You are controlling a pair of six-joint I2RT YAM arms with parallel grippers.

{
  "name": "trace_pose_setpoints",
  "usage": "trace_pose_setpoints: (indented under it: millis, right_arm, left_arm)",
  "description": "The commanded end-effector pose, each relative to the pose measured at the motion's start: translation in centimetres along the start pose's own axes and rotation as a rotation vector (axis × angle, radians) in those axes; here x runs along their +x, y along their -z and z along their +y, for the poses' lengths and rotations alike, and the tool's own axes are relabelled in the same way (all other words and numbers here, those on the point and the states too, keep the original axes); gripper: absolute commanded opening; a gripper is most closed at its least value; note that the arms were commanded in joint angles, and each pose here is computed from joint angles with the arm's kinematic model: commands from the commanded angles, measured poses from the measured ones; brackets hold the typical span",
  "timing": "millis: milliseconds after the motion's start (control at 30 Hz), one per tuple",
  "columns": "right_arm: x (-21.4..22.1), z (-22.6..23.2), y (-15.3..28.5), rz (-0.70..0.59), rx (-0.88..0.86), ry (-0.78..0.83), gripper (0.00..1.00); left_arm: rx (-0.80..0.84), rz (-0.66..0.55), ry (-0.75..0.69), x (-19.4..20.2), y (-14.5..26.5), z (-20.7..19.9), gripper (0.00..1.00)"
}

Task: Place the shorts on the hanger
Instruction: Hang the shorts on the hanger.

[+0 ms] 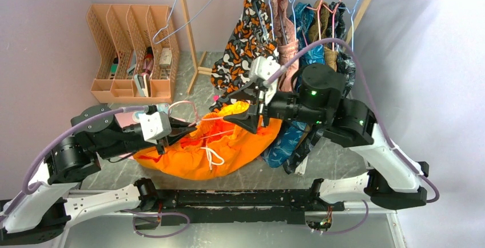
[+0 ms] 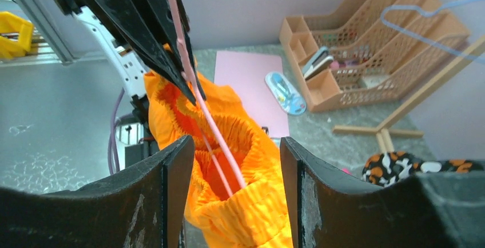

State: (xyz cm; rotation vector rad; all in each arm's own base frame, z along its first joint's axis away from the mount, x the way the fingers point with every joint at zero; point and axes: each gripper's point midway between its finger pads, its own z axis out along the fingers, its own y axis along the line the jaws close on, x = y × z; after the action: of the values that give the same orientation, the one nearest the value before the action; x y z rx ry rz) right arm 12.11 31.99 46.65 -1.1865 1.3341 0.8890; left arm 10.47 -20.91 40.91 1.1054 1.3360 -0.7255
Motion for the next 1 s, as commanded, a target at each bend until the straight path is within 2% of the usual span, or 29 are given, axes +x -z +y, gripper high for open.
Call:
trace_pose_setpoints:
  millis: [0, 200, 400, 600, 733, 800, 833, 867, 967]
  right_arm:
    - [-1.7, 1.0, 1.5, -0.027, -0.064, 0.063, 0.60]
    - [-0.4, 3.3, 0.1, 0.021, -0.212, 0.061, 0.58]
    - [1.0, 5.1, -1.3, 0.060, -0.323, 0.008, 0.57]
    - [1.3, 6.0, -2.6, 0.051, -0.380, -0.032, 0.51]
    - [1.8, 6.0, -3.7, 0.074, -0.390, -0.061, 0.38]
    - [2.2, 5.8, -4.2, 0.082, -0.379, -0.072, 0.22]
    - [2.3, 5.7, -4.3, 0.080, -0.367, -0.075, 0.10]
    - [2.2, 5.3, -4.3, 0.075, -0.345, -0.073, 0.00]
    - [1.1, 3.9, -3.9, 0.034, -0.254, -0.064, 0.00]
  left_arm:
    - [0.111, -0.081, -0.020, -2.1, 0.3, -1.8, 0.07]
    - [0.192, -0.078, -0.016, -2.2, 0.5, -3.2, 0.07]
    - [0.173, -0.100, -0.028, -3.0, 0.9, -2.8, 0.07]
    - [0.172, -0.104, -0.036, -3.4, 0.6, -2.6, 0.07]
    - [0.169, -0.100, -0.038, -3.5, 0.4, -2.5, 0.07]
    - [0.157, -0.097, -0.036, -3.5, 0.3, -2.3, 0.07]
    - [0.147, -0.094, -0.035, -3.5, 0.3, -2.1, 0.08]
    - [0.125, -0.091, -0.033, -3.5, 0.4, -1.7, 0.14]
    - [0.063, -0.084, -0.028, -3.8, 1.1, -0.7, 0.59]
